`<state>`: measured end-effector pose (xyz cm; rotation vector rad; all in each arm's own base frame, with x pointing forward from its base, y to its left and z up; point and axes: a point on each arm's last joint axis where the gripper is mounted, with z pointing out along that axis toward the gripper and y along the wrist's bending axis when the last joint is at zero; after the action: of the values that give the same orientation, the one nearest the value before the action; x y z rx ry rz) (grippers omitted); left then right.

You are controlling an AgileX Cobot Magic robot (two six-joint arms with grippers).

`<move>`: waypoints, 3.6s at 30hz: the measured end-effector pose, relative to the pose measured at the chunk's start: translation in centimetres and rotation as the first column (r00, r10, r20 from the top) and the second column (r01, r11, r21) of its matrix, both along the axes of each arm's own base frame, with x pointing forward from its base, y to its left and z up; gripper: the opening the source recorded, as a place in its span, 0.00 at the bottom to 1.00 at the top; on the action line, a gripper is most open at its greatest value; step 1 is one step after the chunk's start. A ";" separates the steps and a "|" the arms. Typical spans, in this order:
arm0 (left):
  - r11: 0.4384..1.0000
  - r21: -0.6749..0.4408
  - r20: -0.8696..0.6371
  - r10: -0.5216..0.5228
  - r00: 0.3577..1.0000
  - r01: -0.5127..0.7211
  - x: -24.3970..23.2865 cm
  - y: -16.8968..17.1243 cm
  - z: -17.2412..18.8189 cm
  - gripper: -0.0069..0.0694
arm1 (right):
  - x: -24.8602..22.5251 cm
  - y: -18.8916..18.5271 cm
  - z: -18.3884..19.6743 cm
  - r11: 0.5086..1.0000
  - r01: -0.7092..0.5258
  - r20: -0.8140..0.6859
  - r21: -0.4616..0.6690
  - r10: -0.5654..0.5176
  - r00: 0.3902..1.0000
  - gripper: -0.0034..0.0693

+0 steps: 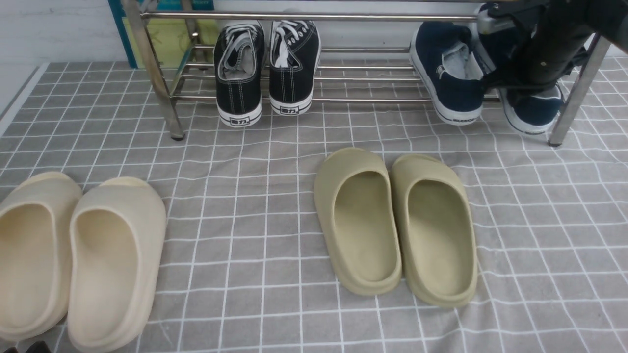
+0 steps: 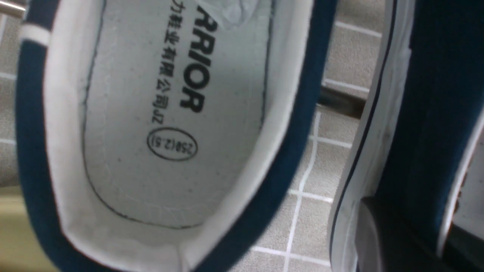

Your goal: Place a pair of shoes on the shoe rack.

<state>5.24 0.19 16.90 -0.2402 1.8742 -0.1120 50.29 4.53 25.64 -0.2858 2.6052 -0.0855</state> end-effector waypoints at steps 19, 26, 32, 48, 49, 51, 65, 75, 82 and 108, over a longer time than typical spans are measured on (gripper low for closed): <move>1.000 0.000 0.000 0.000 1.000 0.000 0.0 0.0 0.0 0.40 | -2.0 -0.2 4.3 1.000 -0.003 0.004 0.002 0.003 1.000 0.64; 1.000 0.000 0.000 0.000 1.000 0.000 0.0 0.0 0.0 0.40 | -6.8 -0.5 10.2 1.000 0.008 0.011 0.025 -0.009 1.000 0.52; 1.000 0.000 0.000 0.000 1.000 0.000 0.0 0.0 0.0 0.40 | -15.7 -0.4 12.8 0.991 -0.020 -0.037 0.131 0.025 0.999 0.15; 1.000 0.000 0.000 0.000 1.000 0.000 0.0 0.0 0.0 0.40 | -42.0 -2.9 14.3 0.963 -0.117 0.657 0.243 -0.074 0.750 0.04; 1.000 0.000 0.000 0.000 1.000 0.000 0.0 0.0 0.0 0.40 | -42.8 -3.0 14.0 0.962 -0.122 0.673 0.243 -0.077 0.736 0.04; 1.000 0.000 0.000 0.000 1.000 0.000 0.0 0.0 0.0 0.40 | -44.0 -3.1 13.6 0.961 -0.129 0.693 0.244 -0.080 0.716 0.04; 1.000 0.000 0.000 0.000 1.000 0.000 0.0 0.0 0.0 0.40 | -46.7 -3.0 10.9 0.945 -0.158 0.692 0.285 -0.089 0.716 0.04; 1.000 0.000 0.000 0.000 1.000 0.000 0.0 0.0 0.0 0.40 | -45.3 -2.8 8.6 0.929 -0.158 0.692 0.335 -0.129 0.710 0.05; 1.000 0.000 0.000 0.000 1.000 0.000 0.0 0.0 0.0 0.40 | -44.0 -3.6 0.8 0.945 -0.090 0.768 0.313 -0.196 0.609 0.05; 1.000 0.000 0.000 0.000 1.000 0.000 0.0 0.0 0.0 0.40 | -45.1 -4.8 -8.3 0.973 0.113 0.663 0.203 -0.221 0.715 0.05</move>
<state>5.24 0.19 16.90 -0.2402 1.8742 -0.1120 5.23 -0.31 17.38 0.0471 1.8691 -0.0464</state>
